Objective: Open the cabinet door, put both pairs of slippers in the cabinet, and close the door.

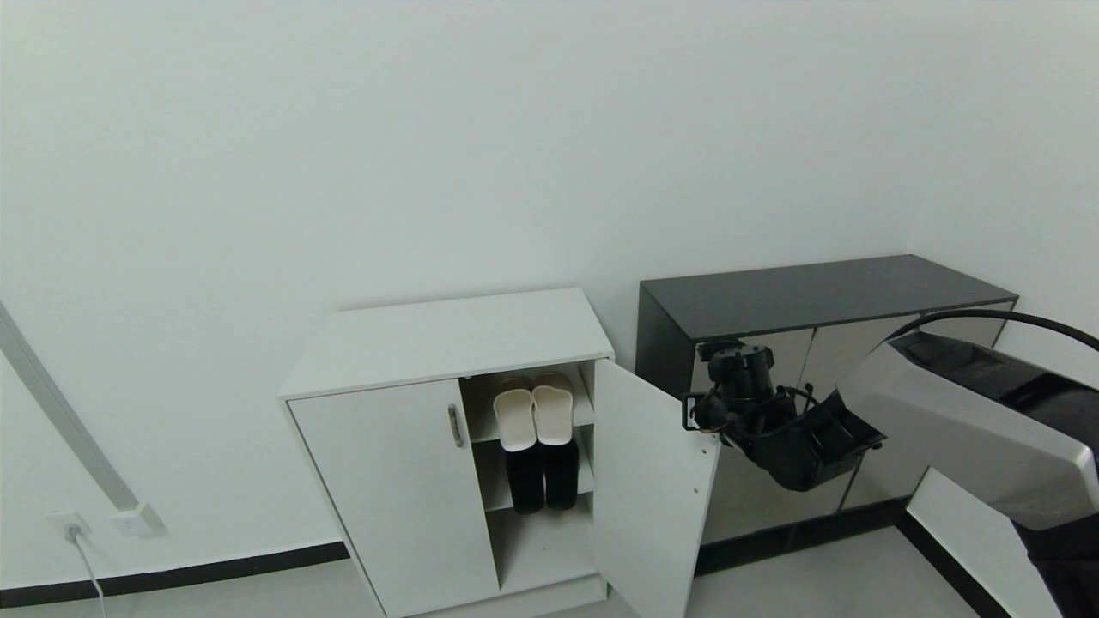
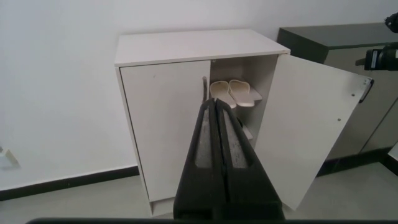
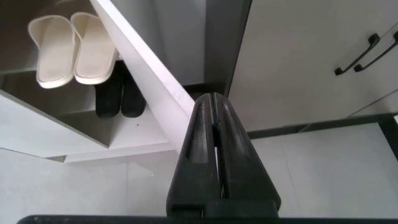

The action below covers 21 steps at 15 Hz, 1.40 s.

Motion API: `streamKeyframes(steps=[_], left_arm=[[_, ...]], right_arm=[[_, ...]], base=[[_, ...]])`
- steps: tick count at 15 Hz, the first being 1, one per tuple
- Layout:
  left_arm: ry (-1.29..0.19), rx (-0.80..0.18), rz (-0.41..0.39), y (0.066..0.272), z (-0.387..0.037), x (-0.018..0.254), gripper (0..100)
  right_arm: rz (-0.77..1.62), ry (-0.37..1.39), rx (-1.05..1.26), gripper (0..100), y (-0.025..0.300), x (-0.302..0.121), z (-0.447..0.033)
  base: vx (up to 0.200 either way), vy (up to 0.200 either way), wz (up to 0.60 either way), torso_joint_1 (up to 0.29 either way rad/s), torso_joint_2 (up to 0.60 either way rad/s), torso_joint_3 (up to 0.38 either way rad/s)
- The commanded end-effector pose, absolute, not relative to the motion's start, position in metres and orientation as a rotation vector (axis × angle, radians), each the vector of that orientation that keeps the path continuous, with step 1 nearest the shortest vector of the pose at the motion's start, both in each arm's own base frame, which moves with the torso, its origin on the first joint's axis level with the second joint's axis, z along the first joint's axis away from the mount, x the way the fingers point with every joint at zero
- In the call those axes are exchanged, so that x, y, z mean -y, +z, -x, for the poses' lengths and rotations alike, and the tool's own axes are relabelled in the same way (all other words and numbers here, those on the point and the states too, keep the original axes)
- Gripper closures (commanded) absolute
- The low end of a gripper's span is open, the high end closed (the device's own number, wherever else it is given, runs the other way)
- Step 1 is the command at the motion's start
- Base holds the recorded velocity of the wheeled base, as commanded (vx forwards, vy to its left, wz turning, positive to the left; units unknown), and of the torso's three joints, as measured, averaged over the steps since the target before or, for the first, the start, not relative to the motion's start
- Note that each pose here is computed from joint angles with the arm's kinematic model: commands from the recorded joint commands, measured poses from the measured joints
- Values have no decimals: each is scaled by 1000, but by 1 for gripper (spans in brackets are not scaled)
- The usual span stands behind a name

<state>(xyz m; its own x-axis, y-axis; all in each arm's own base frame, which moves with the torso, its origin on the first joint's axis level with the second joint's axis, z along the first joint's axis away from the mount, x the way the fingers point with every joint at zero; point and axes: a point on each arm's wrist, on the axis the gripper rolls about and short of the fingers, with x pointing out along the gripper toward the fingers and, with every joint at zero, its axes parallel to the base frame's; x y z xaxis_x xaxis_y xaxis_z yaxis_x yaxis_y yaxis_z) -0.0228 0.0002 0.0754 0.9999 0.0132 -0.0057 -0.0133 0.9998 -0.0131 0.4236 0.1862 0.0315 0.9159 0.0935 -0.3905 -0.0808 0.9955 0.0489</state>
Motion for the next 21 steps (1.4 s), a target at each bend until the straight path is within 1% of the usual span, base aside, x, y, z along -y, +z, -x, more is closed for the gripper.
streamKeyframes(steps=[1, 8, 14, 17, 21], left_arm=[[14, -6, 14, 75, 23, 0, 100], [14, -6, 14, 75, 23, 0, 100], [14, -6, 15, 75, 23, 0, 100], [14, -4, 15, 75, 23, 0, 100], [14, -6, 15, 75, 23, 0, 100]], right_arm=[[-28, 75, -409, 100, 24, -183, -428], [-26, 53, -419, 100, 16, -176, -435], [-3, 56, -471, 100, 14, -178, -431], [6, 84, -477, 100, 17, -188, -421], [29, 148, -503, 100, 15, -213, -397]], base=[[0, 0, 0, 0, 0, 0], [0, 0, 0, 0, 0, 0], [0, 0, 0, 0, 0, 0], [0, 0, 0, 0, 0, 0], [0, 0, 0, 0, 0, 0]])
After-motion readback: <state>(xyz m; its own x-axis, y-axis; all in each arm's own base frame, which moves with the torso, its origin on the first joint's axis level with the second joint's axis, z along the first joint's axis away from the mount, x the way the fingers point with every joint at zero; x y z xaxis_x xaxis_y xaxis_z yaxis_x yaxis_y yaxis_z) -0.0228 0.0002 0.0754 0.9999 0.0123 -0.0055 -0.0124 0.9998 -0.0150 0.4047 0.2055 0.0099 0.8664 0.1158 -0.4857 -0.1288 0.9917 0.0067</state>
